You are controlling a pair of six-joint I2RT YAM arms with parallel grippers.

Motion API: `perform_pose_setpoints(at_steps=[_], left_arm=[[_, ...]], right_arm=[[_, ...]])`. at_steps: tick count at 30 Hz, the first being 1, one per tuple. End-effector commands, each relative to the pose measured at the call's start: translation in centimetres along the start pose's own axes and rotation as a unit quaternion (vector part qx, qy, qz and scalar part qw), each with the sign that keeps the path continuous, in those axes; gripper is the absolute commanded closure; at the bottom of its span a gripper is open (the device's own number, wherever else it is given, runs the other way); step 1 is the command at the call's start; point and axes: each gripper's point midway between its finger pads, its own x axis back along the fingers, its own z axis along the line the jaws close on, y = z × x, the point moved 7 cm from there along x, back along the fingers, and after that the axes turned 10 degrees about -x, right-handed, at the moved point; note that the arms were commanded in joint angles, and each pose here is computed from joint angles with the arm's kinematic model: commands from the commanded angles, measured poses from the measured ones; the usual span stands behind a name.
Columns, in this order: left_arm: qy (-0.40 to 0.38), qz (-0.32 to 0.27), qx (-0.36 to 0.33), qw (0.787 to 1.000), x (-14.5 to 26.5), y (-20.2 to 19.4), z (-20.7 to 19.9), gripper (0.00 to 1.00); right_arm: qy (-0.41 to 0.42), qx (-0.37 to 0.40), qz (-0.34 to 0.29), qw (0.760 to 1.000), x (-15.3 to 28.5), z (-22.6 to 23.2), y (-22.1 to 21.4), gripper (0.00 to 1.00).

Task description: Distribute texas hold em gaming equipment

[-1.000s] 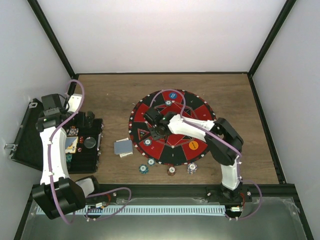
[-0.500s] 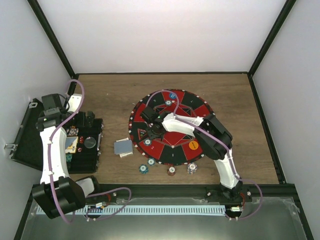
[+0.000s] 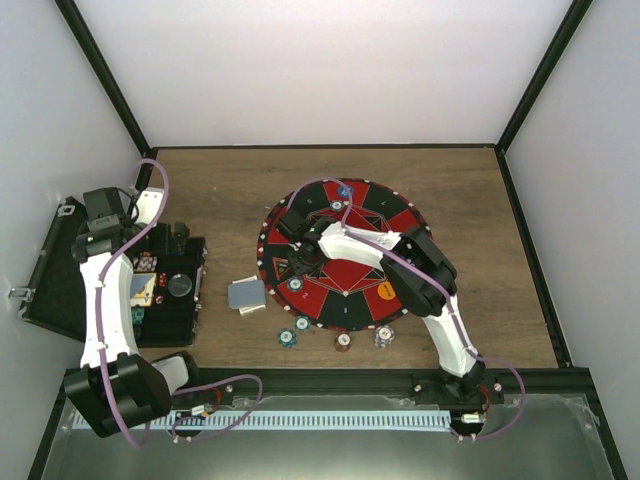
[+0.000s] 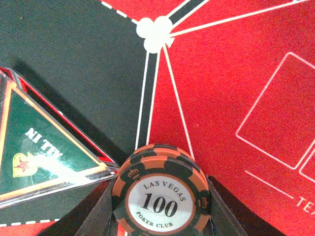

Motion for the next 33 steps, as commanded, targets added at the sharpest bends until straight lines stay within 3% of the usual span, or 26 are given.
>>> perform_pose_setpoints(at_steps=[1, 9, 15, 20, 26, 33], left_arm=[[0.009, -0.009, -0.005, 1.000, 0.3, 0.5, 0.4, 0.00], [0.006, -0.012, -0.001, 1.000, 0.3, 0.7, 0.4, 0.00], [0.003, -0.012, -0.002, 1.000, 0.4, 0.6, 0.3, 0.00], [0.003, -0.012, -0.002, 1.000, 0.4, 0.6, 0.3, 0.00], [-0.002, -0.016, 0.001, 1.000, 0.4, 0.6, 0.1, 0.00], [-0.006, -0.021, 0.002, 1.000, 0.5, 0.6, -0.1, 0.00]], right_arm=[[0.030, 0.019, 0.021, 0.999, -2.1, 1.8, -1.3, 0.76], [0.022, 0.022, 0.004, 0.999, -0.7, 1.2, -0.4, 0.44], [0.024, 0.026, -0.034, 0.999, 3.2, 1.1, 1.6, 0.33], [0.026, 0.018, -0.058, 0.998, 7.3, 0.4, 1.4, 0.32], [0.028, 0.009, -0.054, 0.998, 11.4, -0.9, -3.8, 0.28], [0.034, -0.006, 0.004, 0.999, 12.4, -2.1, -13.1, 0.23]])
